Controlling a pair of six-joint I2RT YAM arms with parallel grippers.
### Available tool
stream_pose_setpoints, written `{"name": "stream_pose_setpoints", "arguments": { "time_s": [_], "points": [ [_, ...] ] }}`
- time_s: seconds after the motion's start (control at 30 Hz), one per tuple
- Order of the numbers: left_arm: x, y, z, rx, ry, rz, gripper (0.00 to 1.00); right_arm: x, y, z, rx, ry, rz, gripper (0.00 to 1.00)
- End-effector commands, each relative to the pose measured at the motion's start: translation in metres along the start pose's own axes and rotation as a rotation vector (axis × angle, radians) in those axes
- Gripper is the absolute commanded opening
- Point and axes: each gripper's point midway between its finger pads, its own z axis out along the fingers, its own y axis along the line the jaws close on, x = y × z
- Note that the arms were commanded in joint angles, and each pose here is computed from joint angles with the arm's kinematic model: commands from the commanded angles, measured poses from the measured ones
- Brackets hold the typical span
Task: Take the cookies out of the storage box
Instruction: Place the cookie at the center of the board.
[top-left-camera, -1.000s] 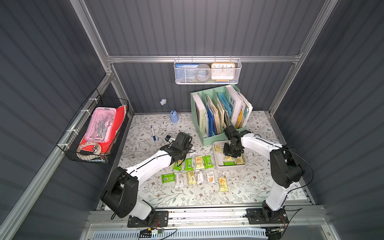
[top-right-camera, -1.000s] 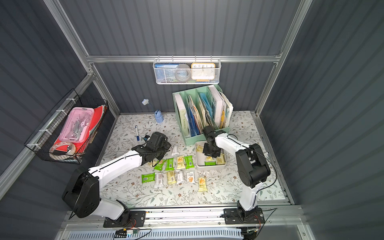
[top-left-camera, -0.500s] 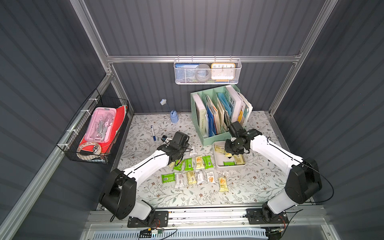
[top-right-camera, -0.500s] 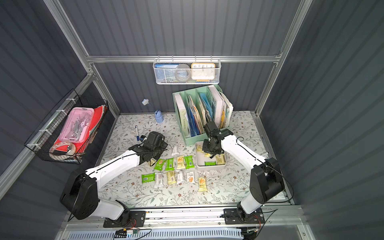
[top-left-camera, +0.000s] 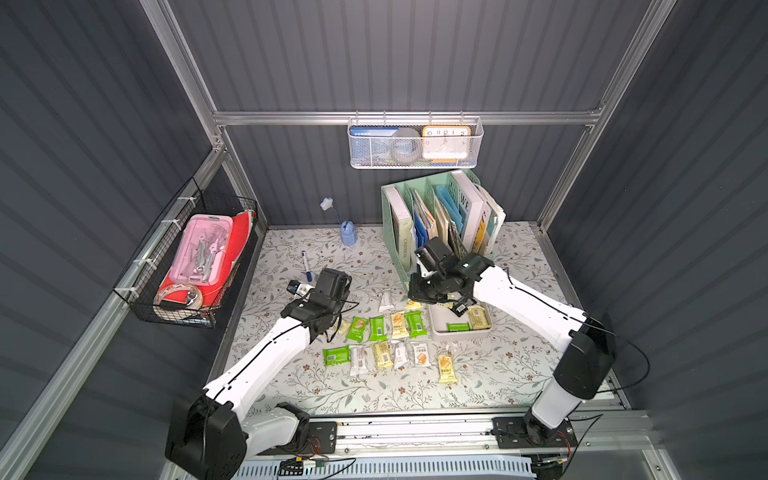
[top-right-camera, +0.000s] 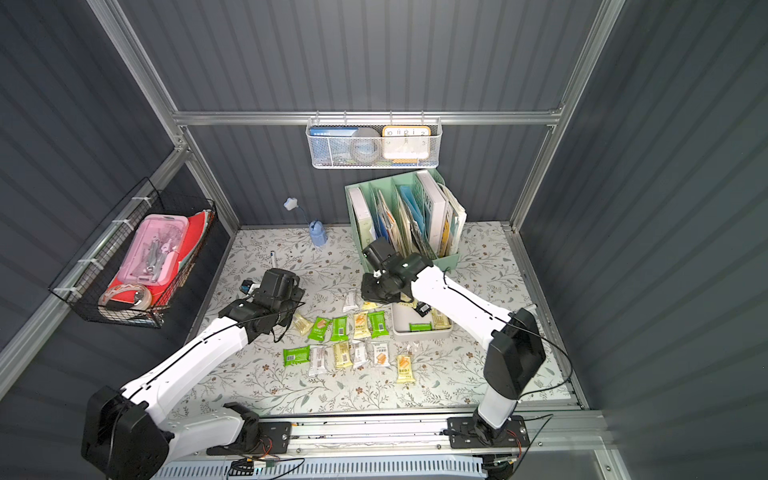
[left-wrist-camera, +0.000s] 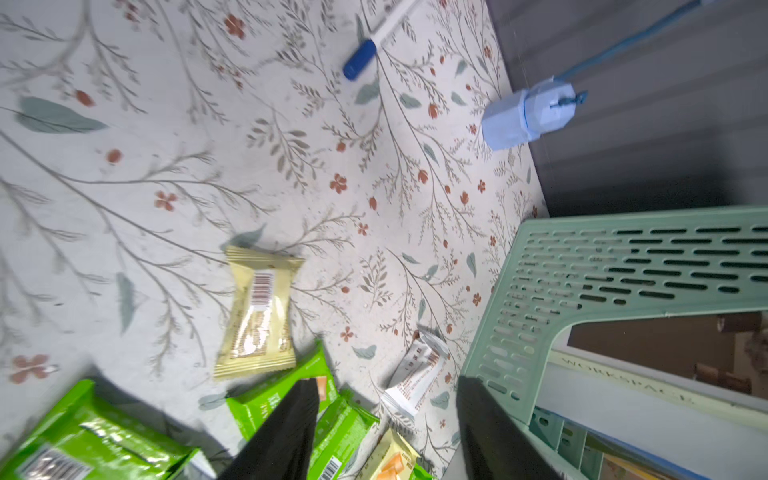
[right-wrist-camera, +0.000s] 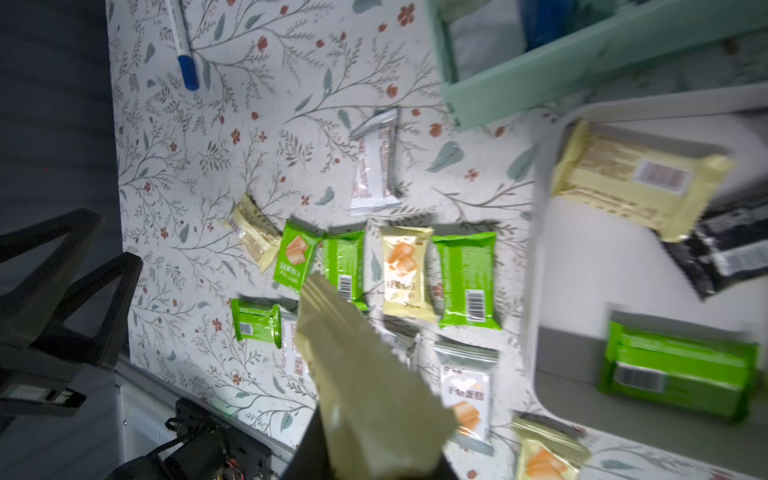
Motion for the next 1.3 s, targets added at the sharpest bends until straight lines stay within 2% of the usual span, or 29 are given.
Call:
{"name": "stream_pose_setpoints", "arguments": {
  "time_s": [0.0,0.17,0.5,0.77,1.0,1.13,1.27],
  "points": [
    [-0.016,0.037,-0.013,-0.106,-0.074,0.001,0.58,0.008,0.023,0.026,-0.038,0.04,0.007,0.06],
    [-0.023,0.055,-0.028,-0.138,-0.098,-0.003,0.58,-0.003,0.049,0.064,-0.07,0.057,-0.004,0.06],
    [-0.02,0.069,-0.035,-0.171,-0.074,0.001,0.58,-0.026,0.066,0.143,-0.054,0.079,-0.022,0.07],
    [-0.019,0.069,-0.035,-0.167,-0.07,-0.003,0.58,-0.026,0.065,0.182,-0.051,0.105,-0.018,0.07],
    [-0.019,0.064,-0.03,-0.155,-0.077,-0.019,0.58,-0.022,0.059,0.202,-0.038,0.117,-0.028,0.1],
    [-0.016,0.06,-0.025,-0.157,-0.067,-0.014,0.59,-0.02,0.056,0.205,-0.028,0.127,-0.043,0.16],
    [-0.014,0.057,-0.022,-0.157,-0.06,-0.015,0.59,-0.021,0.054,0.201,-0.013,0.13,-0.05,0.34]
  ]
}}
